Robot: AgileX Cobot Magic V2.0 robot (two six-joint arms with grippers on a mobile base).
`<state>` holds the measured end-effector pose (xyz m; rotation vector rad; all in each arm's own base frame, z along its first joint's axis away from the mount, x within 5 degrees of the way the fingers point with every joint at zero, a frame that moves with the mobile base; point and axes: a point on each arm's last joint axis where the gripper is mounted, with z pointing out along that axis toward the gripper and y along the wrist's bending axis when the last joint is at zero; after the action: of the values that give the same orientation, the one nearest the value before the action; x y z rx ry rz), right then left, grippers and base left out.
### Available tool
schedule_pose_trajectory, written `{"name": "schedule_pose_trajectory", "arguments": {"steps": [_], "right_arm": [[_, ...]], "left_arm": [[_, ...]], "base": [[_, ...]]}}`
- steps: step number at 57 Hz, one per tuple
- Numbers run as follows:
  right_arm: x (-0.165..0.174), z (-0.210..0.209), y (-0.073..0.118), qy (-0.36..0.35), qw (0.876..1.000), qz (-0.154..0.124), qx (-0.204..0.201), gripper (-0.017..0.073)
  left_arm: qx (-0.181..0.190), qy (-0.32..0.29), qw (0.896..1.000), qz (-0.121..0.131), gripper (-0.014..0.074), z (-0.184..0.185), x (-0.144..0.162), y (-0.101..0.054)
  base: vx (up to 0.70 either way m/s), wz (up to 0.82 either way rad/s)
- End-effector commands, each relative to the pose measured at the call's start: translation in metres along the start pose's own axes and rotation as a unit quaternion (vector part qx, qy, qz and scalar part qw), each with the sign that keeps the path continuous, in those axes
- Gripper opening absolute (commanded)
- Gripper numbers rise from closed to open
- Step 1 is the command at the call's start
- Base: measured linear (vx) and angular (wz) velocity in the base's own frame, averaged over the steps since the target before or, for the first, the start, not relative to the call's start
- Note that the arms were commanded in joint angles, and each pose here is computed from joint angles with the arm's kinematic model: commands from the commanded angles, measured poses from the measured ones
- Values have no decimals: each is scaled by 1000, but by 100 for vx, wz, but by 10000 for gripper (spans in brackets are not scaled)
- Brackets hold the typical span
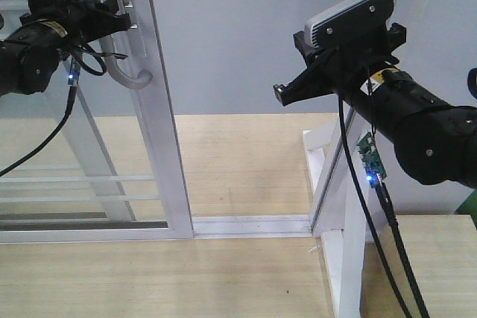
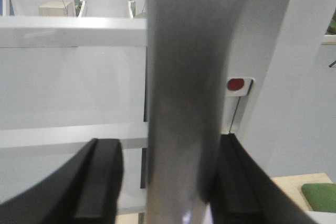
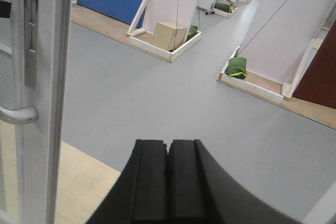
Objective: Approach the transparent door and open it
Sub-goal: 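Grip the handle with the left gripper and slide the door farther open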
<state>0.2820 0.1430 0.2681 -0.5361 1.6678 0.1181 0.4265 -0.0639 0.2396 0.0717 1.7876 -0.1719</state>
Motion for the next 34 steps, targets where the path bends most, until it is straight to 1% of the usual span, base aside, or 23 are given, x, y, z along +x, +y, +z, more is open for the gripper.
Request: {"name": "schedule_pose_trajectory", "arguments": {"steps": [1,6,7,12,15,18,23,29,34], "right_arm": [[-27,-7,-9,-72,997,-5,26,-6],[-27,-7,-9,-72,997,-6,26,-6],[-27,-7,-9,-72,997,-6,26,-6],[-27,-7,-9,-72,997,-6,26,-6],[-27,-7,-9,-72,997,-6,26,-6],[-27,-7,-9,-72,997,-6,26,-6],[-27,-7,-9,-72,997,-6,26,-6],[-27,-7,-9,-72,997,-6,26,-6],[-27,-7,-9,-72,997,-6,26,-6]], "left_arm": [[8,-78,997,-6,218,-10,-37,-5],[8,-78,997,-6,10,-10,-38,-5],[8,-78,997,-6,-9,-11,-38,-5],[6,-71,997,-2,-8,-13,-40,-5],[-1,-65,998,11,-7,-15,-43,0],[-8,-60,998,15,-7,-19,-46,5],[-26,-58,998,11,-6,-25,-53,18],[-54,-59,997,6,-6,-33,-61,41],[-70,-46,996,3,-6,-39,-63,52]], "base": [[0,0],[0,0],[0,0],[0,0],[0,0],[0,0],[0,0],[0,0],[0,-2]]}}
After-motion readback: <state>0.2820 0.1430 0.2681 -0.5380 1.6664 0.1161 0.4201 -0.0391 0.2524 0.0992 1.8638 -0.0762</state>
